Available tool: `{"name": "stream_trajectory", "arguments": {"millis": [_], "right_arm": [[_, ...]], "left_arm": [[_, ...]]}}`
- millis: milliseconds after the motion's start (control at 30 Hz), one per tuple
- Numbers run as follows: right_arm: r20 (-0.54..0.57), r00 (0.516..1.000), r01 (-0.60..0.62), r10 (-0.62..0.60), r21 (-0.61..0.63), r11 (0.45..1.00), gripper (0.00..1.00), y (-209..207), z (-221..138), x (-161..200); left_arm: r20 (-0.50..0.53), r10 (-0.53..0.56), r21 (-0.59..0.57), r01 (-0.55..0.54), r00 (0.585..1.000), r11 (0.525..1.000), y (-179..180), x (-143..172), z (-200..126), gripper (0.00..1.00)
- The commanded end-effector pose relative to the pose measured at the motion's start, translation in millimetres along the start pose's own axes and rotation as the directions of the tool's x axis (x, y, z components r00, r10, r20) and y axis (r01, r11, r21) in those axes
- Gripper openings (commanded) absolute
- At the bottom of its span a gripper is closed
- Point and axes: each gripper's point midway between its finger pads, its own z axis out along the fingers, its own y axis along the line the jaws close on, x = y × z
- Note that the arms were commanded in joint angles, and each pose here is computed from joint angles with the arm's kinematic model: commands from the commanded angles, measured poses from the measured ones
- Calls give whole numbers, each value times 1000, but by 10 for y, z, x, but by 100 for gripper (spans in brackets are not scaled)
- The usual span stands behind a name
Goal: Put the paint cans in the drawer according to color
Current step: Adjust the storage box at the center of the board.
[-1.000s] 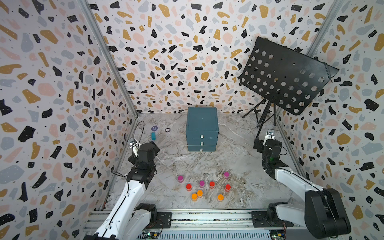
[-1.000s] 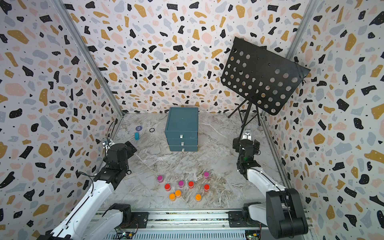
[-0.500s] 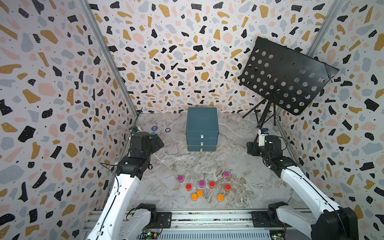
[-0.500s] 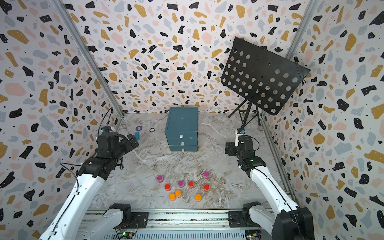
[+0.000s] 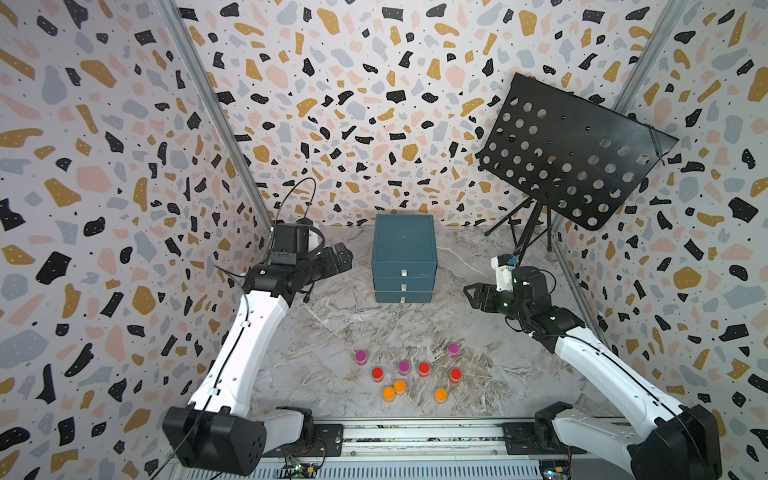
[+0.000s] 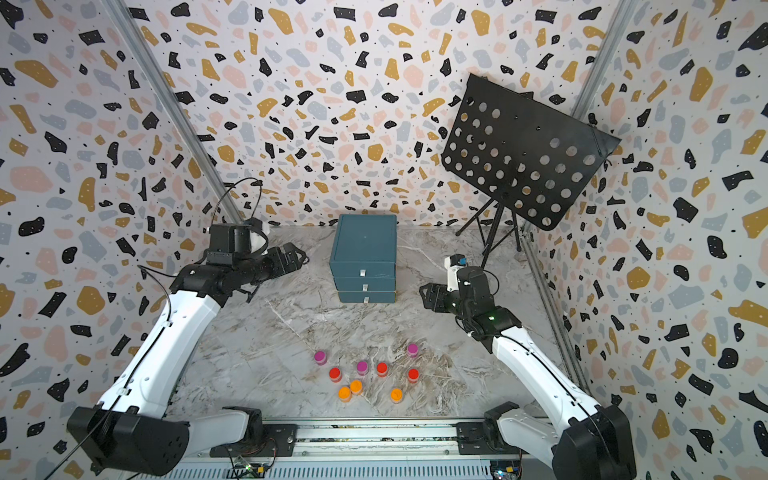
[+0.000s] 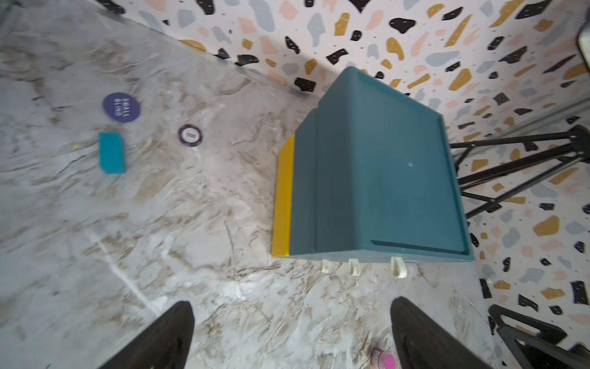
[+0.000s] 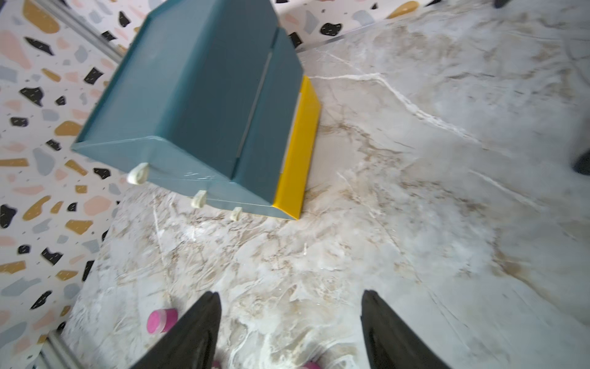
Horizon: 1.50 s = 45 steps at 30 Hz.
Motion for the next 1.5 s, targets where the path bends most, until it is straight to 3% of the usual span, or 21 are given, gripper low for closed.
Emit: {"name": "stream_trajectory", "arguments": {"millis": [0,433,733,1033,1267,1467], "right_arm": [[47,999,-4,9,-102,995,72,420,15,-239],[14,1000,19,-17,-219,975,69,1099,300,-280],[-6,1000,-10,9,-270,963,61,1363,596,-258],[-15,1000,-15,12,-213,977,54,1305,797,-249],[-63,997,27,-36,-136,990,60,1197,960,-236],[-83,997,-11,2,-103,995,60,978,1074,-286]], "left_arm": [[-2,67,100,-67,998,993,-327,-150,61,99],[-106,77,128,-63,991,990,-424,-268,630,96],[-191,63,157,-33,980,987,-399,-118,1090,89],[-245,79,229,-21,966,973,-460,88,1243,84],[-278,68,286,15,958,958,-530,178,1262,75],[-298,59,308,37,953,951,-552,251,1298,69]]}}
